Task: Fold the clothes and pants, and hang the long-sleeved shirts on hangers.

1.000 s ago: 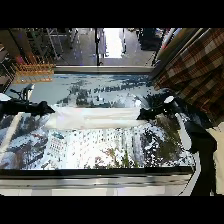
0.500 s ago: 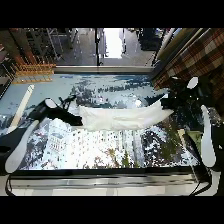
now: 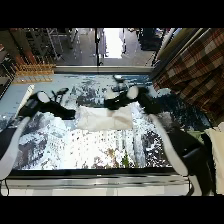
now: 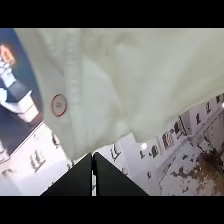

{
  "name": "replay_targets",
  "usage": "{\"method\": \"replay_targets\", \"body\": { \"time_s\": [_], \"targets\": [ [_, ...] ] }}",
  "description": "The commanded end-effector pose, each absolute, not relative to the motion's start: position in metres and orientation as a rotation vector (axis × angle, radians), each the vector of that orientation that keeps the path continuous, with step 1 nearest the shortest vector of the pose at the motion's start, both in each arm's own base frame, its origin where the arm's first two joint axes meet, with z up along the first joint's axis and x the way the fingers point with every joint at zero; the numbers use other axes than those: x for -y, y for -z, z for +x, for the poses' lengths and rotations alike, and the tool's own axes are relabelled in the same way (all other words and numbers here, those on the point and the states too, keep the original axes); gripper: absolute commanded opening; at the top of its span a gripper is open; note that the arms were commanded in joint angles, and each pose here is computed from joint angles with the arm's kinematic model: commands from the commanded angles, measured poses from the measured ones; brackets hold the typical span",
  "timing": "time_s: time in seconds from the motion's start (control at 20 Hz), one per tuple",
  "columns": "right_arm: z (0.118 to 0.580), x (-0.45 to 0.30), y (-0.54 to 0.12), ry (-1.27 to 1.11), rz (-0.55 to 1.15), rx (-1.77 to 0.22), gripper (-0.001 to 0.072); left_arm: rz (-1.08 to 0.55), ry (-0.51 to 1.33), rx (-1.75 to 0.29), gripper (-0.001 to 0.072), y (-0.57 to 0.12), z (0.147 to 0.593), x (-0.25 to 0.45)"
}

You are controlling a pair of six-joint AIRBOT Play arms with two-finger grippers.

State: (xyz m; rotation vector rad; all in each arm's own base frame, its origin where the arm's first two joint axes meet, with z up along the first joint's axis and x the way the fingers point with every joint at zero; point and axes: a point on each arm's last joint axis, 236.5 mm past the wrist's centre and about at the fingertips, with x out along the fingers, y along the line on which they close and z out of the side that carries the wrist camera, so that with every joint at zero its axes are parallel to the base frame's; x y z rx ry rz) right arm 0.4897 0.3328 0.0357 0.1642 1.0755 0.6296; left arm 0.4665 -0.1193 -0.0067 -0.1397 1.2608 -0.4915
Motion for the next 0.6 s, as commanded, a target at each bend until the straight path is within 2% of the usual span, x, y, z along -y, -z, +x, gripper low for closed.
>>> {"method": "replay_targets", "body": {
  "time_s": [0.0, 0.15, 0.25, 0.35, 0.55],
  "targets": [
    [0.468, -0.461, 0.007, -0.812, 0.303, -0.998, 0.0083, -0.159, 0.443, -1.167, 0.0008, -0.058, 0.46, 0.081],
    [0.457, -0.466, 0.003, -0.94, 0.258, -1.05, 0.0432, -0.159, 0.499, -1.122, 0.0008, -0.073, 0.459, 0.092],
    [0.478, -0.404, -0.025, -0.876, 0.199, -1.063, 0.0449, -0.154, 0.541, -1.136, 0.0008, -0.062, 0.46, 0.105],
    [0.503, -0.311, -0.048, -0.697, 0.197, -1.105, 0.0536, -0.135, 0.58, -1.134, 0.0008, -0.041, 0.47, 0.125],
    [0.488, -0.156, -0.041, -0.474, 0.341, -1.309, 0.0631, -0.14, 0.585, -1.161, 0.0008, 0.016, 0.49, 0.165]
  ]
}}
